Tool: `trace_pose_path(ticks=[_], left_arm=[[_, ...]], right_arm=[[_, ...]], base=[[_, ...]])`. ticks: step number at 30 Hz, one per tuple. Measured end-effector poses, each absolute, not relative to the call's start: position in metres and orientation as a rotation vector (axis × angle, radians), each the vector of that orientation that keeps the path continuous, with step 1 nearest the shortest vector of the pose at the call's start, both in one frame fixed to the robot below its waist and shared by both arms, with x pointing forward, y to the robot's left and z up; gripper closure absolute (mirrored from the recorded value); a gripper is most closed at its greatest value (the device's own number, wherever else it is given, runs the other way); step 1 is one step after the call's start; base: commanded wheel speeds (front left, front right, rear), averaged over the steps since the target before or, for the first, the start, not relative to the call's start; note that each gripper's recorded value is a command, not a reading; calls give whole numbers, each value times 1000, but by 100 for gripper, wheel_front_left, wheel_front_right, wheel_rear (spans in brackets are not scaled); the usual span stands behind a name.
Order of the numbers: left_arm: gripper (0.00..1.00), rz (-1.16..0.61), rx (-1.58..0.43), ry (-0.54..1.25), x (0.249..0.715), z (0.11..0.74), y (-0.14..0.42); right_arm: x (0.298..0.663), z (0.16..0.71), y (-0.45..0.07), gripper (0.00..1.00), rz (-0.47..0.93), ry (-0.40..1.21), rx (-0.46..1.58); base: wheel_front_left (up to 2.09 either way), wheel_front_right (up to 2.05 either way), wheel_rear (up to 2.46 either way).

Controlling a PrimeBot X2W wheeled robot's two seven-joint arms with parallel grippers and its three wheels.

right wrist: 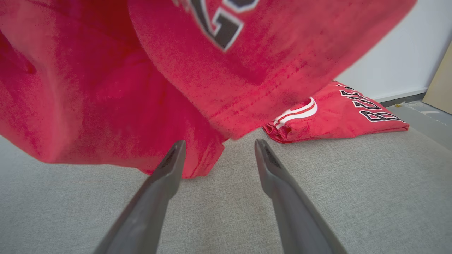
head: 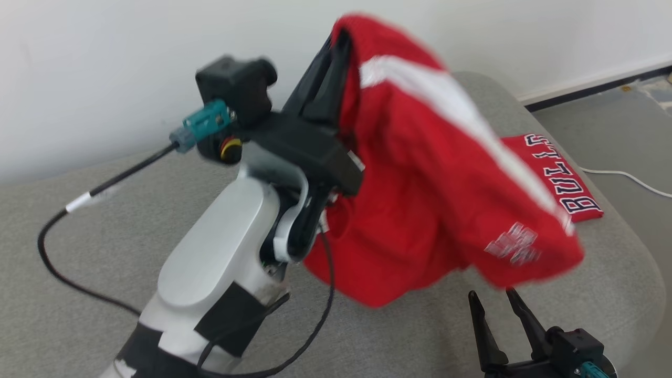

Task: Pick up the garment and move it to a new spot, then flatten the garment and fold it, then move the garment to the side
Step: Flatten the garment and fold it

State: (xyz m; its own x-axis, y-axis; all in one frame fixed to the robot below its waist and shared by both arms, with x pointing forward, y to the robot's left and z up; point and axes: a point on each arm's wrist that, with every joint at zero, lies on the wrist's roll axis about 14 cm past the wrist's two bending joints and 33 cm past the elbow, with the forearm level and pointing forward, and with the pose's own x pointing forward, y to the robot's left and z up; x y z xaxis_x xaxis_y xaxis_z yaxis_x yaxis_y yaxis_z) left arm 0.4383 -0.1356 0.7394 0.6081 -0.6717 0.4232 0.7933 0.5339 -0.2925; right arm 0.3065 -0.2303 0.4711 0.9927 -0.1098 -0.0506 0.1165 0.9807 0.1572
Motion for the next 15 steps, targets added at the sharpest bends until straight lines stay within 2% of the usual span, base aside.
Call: trace_pose_path(ticks=[3, 4, 8, 15], left_arm=[[100, -774, -430, -144, 459, 684, -112], [100, -774, -430, -144, 459, 684, -112], [100, -601, -326, 48, 477, 593, -64], [100, -373, -280, 257, 473, 492, 11]], right_arm=[[311, 472, -224, 0, -88, 41, 160], [311, 472, -224, 0, -88, 41, 160], [316, 473, -215, 0, -58, 43, 161], [319, 469, -209, 0, -28, 65, 153]], base=[[0, 0, 0], [0, 0, 0], [0, 0, 0], [0, 0, 0]])
